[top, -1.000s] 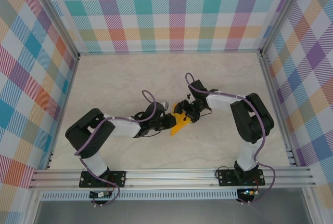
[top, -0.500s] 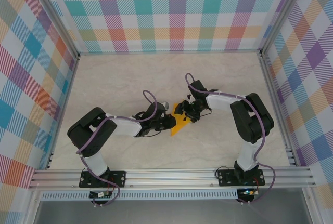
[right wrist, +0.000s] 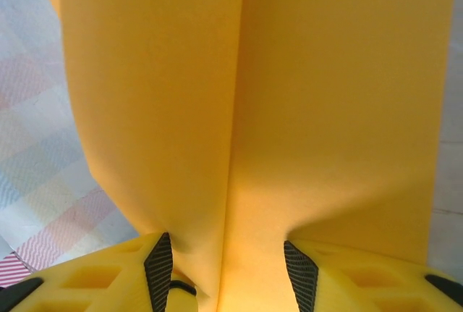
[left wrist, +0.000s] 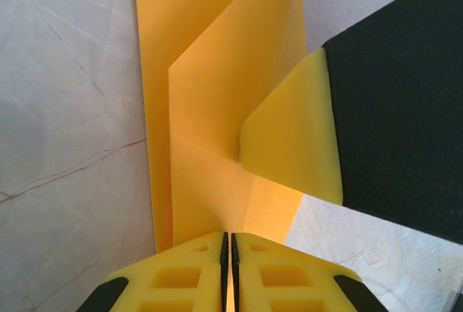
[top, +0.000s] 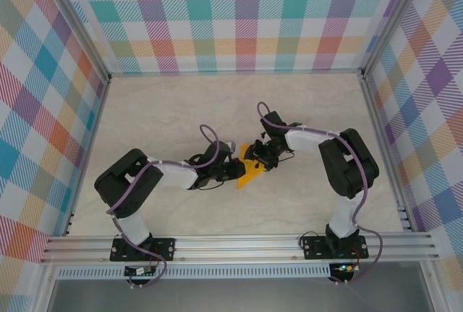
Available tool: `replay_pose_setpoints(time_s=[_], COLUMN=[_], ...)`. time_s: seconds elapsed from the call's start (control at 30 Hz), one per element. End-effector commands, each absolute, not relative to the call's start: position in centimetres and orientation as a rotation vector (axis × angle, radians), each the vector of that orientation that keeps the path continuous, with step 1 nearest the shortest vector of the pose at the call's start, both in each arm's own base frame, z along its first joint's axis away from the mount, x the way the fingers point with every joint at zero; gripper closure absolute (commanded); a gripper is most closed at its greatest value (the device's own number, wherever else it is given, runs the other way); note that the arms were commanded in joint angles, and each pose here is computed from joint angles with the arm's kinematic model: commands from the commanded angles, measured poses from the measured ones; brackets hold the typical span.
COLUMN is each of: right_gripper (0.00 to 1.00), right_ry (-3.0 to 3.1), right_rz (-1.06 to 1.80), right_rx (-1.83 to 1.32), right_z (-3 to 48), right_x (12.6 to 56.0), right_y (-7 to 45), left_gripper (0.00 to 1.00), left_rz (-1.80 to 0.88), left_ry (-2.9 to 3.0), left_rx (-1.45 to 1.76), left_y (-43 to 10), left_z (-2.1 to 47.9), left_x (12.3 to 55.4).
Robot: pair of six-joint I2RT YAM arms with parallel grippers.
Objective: Fold a paper plane with a square sheet of paper (pick it up from the middle)
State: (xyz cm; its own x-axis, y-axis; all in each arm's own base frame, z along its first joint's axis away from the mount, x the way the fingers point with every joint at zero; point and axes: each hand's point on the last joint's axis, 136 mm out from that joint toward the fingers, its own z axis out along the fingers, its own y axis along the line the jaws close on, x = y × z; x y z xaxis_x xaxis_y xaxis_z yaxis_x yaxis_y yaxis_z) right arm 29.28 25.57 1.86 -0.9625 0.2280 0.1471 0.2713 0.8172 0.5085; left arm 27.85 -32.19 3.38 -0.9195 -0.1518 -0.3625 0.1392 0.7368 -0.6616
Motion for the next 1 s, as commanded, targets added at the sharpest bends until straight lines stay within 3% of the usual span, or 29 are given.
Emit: replay_pose_setpoints(time_s=[0.0, 0.17, 0.33, 0.97], right_gripper=[0.5, 0.5, 0.5, 0.51], right_ry=[-2.934, -2.924, -2.914, -2.897], right_rz=[-0.307, -0.3, -0.279, -0.251], right_rx=[-0.53, -0.532, -0.537, -0.609], right_z=[-5.0, -5.2, -5.5, -5.7], right_x=[26.2, 26.2, 26.0, 25.8], right_y=[19.1, 19.1, 19.0, 18.7], left_gripper=[0.88, 0.87, 0.76, 0.84], left_rz=[-1.01, -1.039, -1.198, -1.062], left_ry=[2.539, 2.518, 2.435, 2.477], left_rx=[-0.003, -0.011, -0.039, -0.102], left_y=[-32.3, -32.3, -33.2, -31.4], left_z=[3.5, 4.6, 7.6, 5.7], left_x=[28.5, 28.6, 28.5, 28.9])
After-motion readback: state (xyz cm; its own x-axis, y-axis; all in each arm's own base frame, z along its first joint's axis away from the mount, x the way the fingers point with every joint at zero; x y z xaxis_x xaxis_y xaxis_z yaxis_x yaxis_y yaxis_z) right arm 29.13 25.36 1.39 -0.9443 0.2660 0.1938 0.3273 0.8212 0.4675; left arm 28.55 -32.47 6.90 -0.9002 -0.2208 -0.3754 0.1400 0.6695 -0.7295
